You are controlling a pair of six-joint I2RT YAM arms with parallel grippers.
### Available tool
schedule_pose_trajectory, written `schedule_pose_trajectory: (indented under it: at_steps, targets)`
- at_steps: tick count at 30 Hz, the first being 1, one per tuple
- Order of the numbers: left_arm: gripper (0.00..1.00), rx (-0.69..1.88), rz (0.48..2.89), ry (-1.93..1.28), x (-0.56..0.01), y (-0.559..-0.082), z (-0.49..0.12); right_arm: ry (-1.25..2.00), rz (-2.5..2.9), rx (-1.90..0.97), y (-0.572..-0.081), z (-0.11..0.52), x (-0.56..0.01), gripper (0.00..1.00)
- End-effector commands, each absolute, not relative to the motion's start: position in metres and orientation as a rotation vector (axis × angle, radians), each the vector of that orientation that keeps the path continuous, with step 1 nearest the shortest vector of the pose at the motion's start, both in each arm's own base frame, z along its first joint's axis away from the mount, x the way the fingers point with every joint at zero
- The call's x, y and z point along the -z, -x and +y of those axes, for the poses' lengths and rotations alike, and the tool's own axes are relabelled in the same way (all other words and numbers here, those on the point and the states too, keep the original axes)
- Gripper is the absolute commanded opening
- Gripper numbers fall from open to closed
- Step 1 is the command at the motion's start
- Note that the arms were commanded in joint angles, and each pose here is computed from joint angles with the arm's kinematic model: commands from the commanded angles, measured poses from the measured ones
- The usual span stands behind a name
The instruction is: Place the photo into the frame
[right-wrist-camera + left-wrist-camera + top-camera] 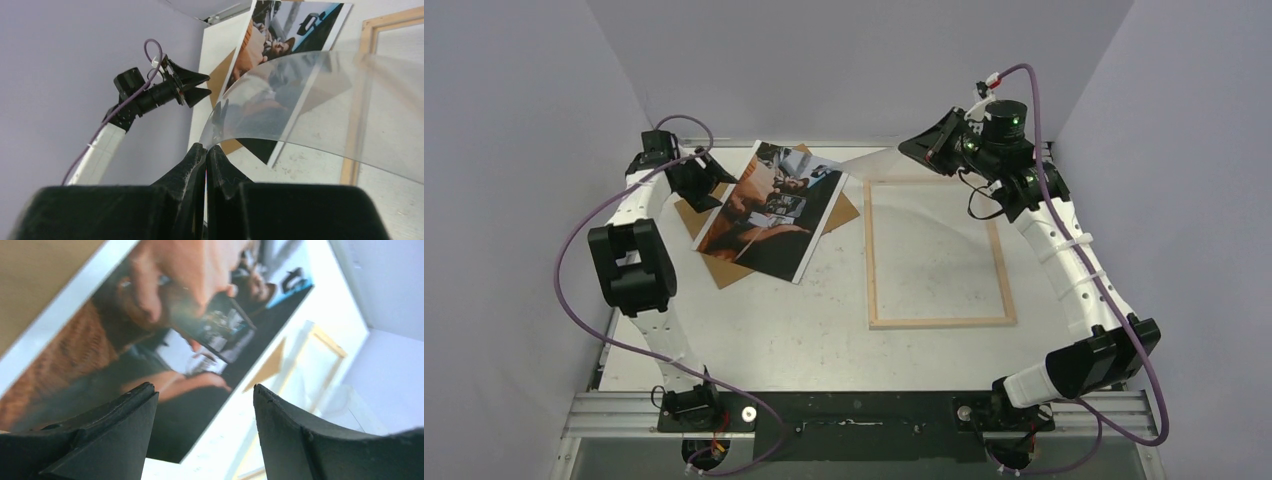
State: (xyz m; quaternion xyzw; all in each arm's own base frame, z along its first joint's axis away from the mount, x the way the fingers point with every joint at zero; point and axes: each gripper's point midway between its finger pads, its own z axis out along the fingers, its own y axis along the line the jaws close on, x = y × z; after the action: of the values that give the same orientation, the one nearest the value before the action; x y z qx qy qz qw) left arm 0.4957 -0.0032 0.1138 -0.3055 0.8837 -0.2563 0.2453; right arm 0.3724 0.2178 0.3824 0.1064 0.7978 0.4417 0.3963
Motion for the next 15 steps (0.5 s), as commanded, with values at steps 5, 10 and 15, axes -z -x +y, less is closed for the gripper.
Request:
schedule_pose_trajectory:
  at_steps: [5, 10, 15]
  targets:
    - [0.69, 1.294, 2.053, 1.043, -0.239, -0.489, -0.055, -0.4, 1.78, -1.305, -0.391, 0.231, -0.441, 0.0]
    - [0.73, 1.554, 1.81, 1.062, -0.286, -0.49, -0.081, -0.517, 1.822, -1.364, -0.395, 0.248, -0.427, 0.0]
    - [0.76, 1.567, 1.706, 0.952, -0.324, -0.489, -0.091, -0.63, 1.873, -1.378, -0.389, 0.265, -0.396, 0.0]
